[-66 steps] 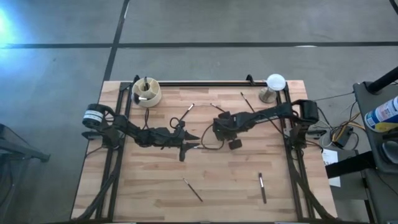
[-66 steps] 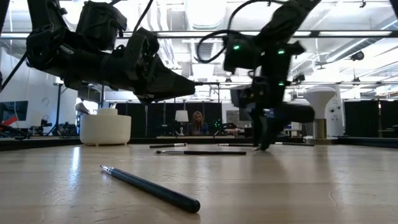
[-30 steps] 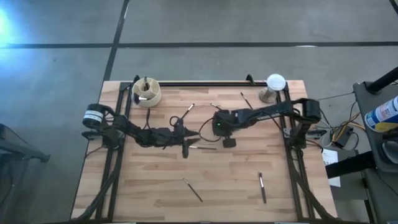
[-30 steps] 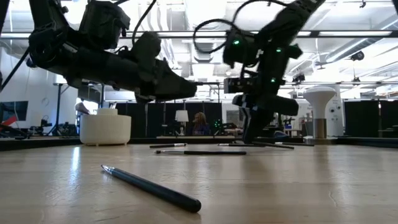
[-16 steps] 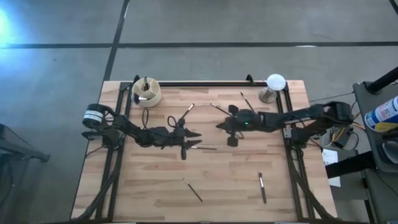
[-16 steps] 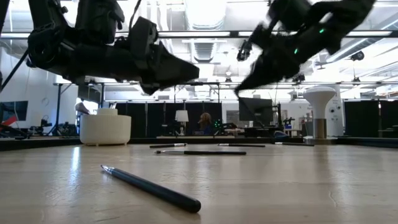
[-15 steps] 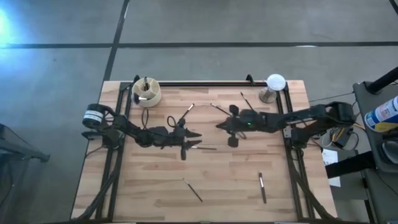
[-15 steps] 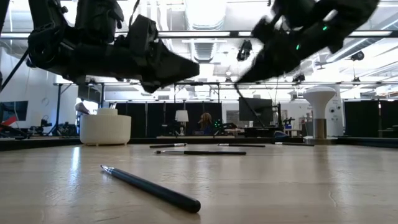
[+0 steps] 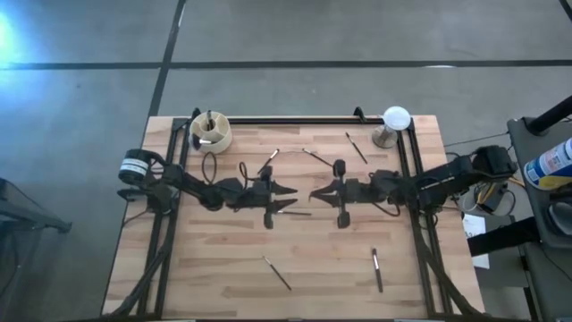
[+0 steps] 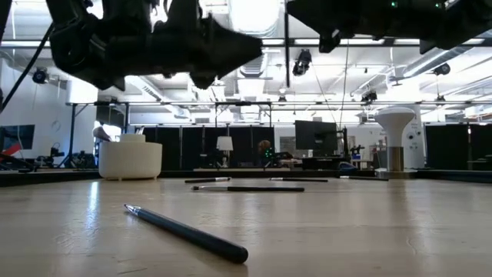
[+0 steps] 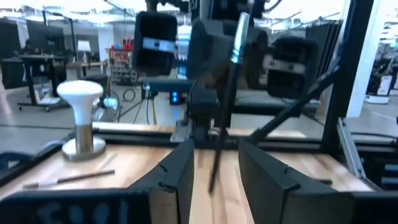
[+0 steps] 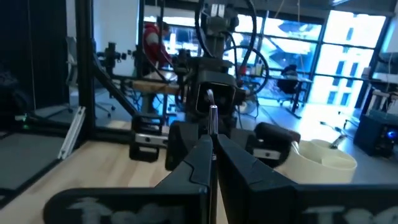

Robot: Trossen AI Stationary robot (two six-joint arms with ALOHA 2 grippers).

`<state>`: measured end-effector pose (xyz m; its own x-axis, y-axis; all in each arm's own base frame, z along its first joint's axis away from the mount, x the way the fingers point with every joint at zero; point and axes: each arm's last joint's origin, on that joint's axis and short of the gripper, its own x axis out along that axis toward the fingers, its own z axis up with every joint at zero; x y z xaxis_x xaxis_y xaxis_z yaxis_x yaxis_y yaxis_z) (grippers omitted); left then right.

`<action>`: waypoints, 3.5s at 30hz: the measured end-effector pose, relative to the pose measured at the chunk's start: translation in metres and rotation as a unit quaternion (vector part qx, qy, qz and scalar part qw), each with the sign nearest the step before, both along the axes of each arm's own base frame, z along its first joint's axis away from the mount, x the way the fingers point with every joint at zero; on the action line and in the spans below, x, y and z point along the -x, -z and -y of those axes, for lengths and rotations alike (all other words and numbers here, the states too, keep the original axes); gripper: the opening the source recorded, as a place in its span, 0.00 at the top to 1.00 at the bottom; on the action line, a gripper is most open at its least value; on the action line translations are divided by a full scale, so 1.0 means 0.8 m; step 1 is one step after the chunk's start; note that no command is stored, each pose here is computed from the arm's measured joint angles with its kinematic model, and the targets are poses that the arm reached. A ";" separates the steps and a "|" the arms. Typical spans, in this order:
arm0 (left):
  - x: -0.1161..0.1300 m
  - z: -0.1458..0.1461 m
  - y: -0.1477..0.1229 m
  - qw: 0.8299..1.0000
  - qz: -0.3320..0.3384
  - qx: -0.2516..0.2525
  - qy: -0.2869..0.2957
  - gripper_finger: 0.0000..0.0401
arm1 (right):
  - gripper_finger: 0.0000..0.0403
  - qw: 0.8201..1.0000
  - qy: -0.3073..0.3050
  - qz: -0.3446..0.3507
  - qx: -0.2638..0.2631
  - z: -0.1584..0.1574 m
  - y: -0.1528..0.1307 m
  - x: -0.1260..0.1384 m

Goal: Put items in baskets/containers
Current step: Put the liner brush into the organizer

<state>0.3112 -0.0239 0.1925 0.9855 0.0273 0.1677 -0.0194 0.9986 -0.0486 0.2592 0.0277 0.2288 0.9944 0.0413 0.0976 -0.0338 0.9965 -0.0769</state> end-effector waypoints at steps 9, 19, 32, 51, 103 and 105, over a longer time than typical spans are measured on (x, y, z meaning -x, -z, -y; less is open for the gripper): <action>-0.022 0.005 -0.025 0.999 0.011 -0.016 0.037 0.70 | 0.97 1.000 0.003 -0.009 0.001 -0.007 0.005 -0.037; -0.023 0.005 -0.024 0.999 -0.005 -0.035 0.035 0.81 | 0.97 1.000 0.003 -0.004 0.006 -0.008 0.001 -0.050; 0.001 -0.005 -0.057 0.997 -0.044 -0.042 -0.042 0.97 | 0.97 0.999 0.044 -0.027 0.008 -0.004 -0.002 -0.043; 0.159 -0.137 -0.030 0.898 -0.030 -0.006 -0.439 0.97 | 0.88 0.994 0.094 -0.043 0.036 0.003 -0.003 -0.012; 0.235 -0.177 0.066 0.805 -0.049 0.012 -0.592 0.91 | 0.89 0.994 0.088 -0.047 0.050 0.002 -0.001 -0.012; 0.235 -0.177 0.065 0.806 -0.038 0.021 -0.591 0.91 | 0.89 0.994 0.088 -0.047 0.050 0.002 -0.001 -0.012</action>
<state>0.1231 0.1174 0.1407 0.2751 0.9578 0.0829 -0.9598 0.2786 -0.0348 0.2688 0.0257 0.2299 0.9915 -0.1297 0.0091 0.1292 0.9751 -0.1800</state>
